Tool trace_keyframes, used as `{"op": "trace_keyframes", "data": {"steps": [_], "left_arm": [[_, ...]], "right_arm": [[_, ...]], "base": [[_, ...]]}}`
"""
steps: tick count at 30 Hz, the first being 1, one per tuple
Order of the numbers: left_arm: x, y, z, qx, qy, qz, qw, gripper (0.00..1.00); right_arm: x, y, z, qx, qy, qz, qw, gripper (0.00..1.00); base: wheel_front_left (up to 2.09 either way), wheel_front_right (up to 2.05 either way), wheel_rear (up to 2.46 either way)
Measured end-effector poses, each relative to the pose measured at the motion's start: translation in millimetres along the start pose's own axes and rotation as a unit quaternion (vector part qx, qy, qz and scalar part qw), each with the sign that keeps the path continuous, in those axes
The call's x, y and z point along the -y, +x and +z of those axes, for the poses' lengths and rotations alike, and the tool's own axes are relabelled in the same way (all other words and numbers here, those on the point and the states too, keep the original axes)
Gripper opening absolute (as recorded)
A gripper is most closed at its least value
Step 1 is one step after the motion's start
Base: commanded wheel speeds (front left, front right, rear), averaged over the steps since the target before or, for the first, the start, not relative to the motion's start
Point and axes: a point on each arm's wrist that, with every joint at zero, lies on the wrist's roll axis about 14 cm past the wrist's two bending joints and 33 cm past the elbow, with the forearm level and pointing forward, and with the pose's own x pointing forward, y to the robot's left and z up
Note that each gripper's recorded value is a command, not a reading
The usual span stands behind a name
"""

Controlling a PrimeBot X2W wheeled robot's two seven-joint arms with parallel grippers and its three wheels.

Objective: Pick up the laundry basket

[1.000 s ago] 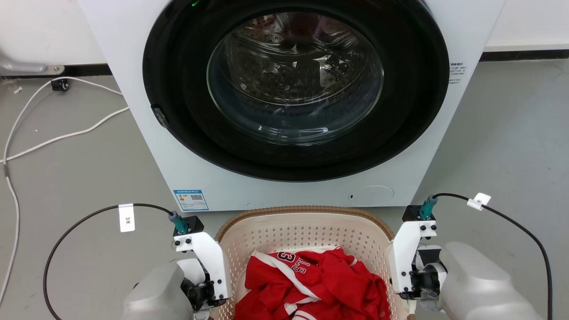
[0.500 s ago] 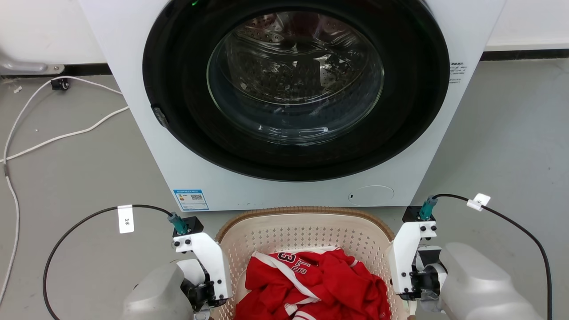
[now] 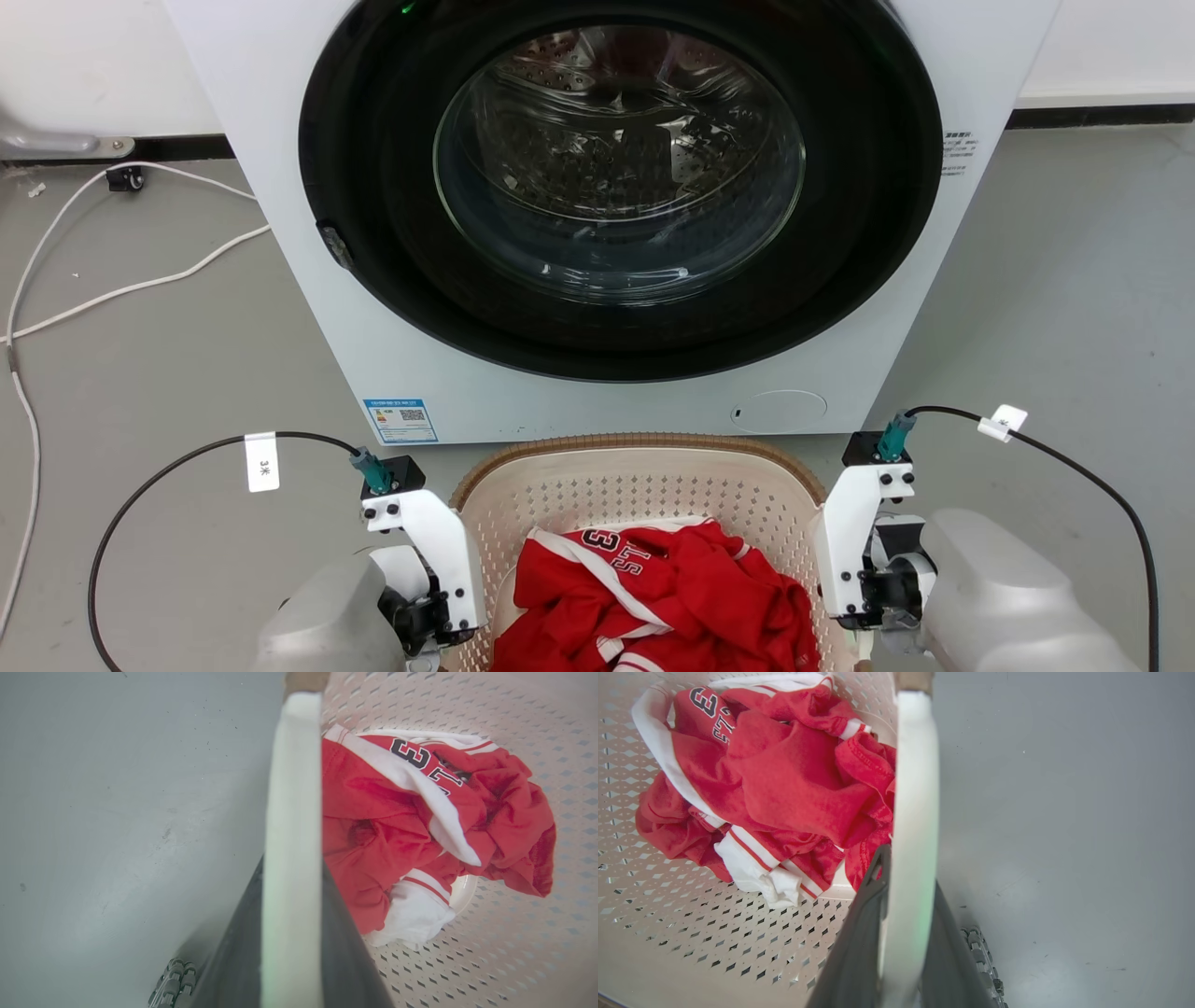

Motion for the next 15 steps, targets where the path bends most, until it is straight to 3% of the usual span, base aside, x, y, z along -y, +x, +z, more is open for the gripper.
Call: {"op": "trace_keyframes", "data": {"steps": [15], "left_arm": [[0.4, -0.5, -1.0, 0.0, 0.001, 0.0, 1.0, 0.0]], "right_arm": [[-0.2, -1.4, -2.6, -0.003, 0.005, 0.001, 1.0, 0.0]], "base": [[0.0, 0.0, 0.0]]}}
